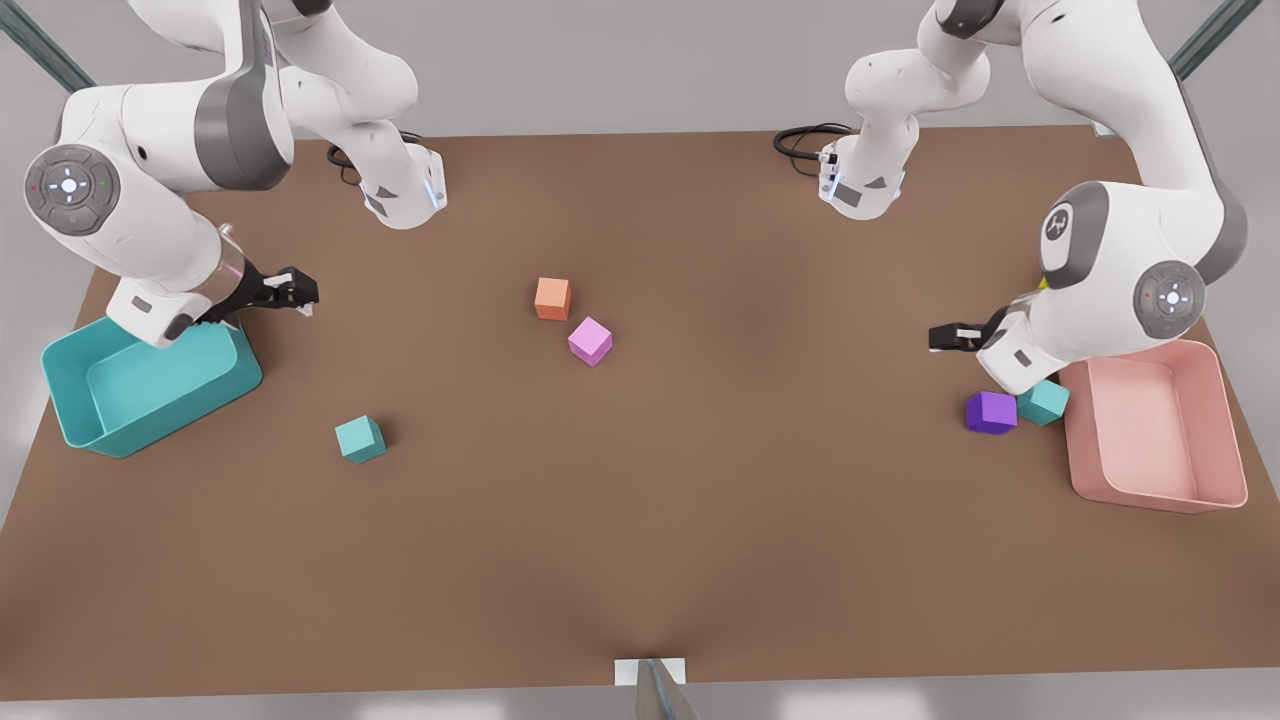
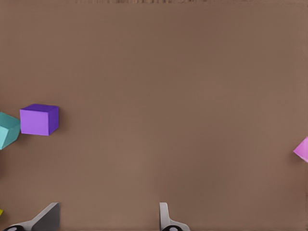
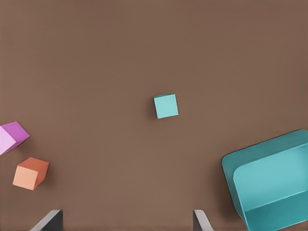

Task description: Stack the two blue cubes on top of each other

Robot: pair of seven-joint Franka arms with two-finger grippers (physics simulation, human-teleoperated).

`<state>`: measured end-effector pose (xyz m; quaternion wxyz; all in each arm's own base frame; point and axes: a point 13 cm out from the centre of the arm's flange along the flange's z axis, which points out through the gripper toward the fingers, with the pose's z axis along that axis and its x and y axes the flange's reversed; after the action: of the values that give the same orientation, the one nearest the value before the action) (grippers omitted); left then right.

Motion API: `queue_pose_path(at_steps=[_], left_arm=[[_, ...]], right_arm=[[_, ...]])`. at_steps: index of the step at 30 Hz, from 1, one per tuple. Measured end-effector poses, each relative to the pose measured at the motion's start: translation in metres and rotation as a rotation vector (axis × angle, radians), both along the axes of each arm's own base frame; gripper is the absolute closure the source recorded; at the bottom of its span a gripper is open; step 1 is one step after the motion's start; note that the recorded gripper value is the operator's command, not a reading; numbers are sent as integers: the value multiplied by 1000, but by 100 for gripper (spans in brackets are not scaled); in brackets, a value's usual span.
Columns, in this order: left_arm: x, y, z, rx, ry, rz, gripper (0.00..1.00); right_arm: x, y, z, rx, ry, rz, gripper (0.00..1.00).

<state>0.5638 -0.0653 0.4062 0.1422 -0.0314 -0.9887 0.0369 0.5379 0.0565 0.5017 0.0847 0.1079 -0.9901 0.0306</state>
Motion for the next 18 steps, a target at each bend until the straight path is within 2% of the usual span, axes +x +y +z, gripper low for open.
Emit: queue_pose_path(at_steps=[4, 7, 9, 12, 18], left_arm=[[1, -2, 0, -1, -1, 0, 0], [-3, -10, -1, 1, 10, -14, 0], [-6, -9, -9, 3, 35, -13, 0], [-11, -11, -12, 6, 57, -18, 0], [-15, -10, -14, 10, 79, -15, 0]], right_arm=[[12, 2, -23, -8, 37, 6, 0], [44, 3, -121, -51, 151, 21, 0], [60, -3, -188, -66, 191, 24, 0], [64, -12, -253, -66, 196, 40, 0], [81, -35, -327, -28, 128, 60, 0]])
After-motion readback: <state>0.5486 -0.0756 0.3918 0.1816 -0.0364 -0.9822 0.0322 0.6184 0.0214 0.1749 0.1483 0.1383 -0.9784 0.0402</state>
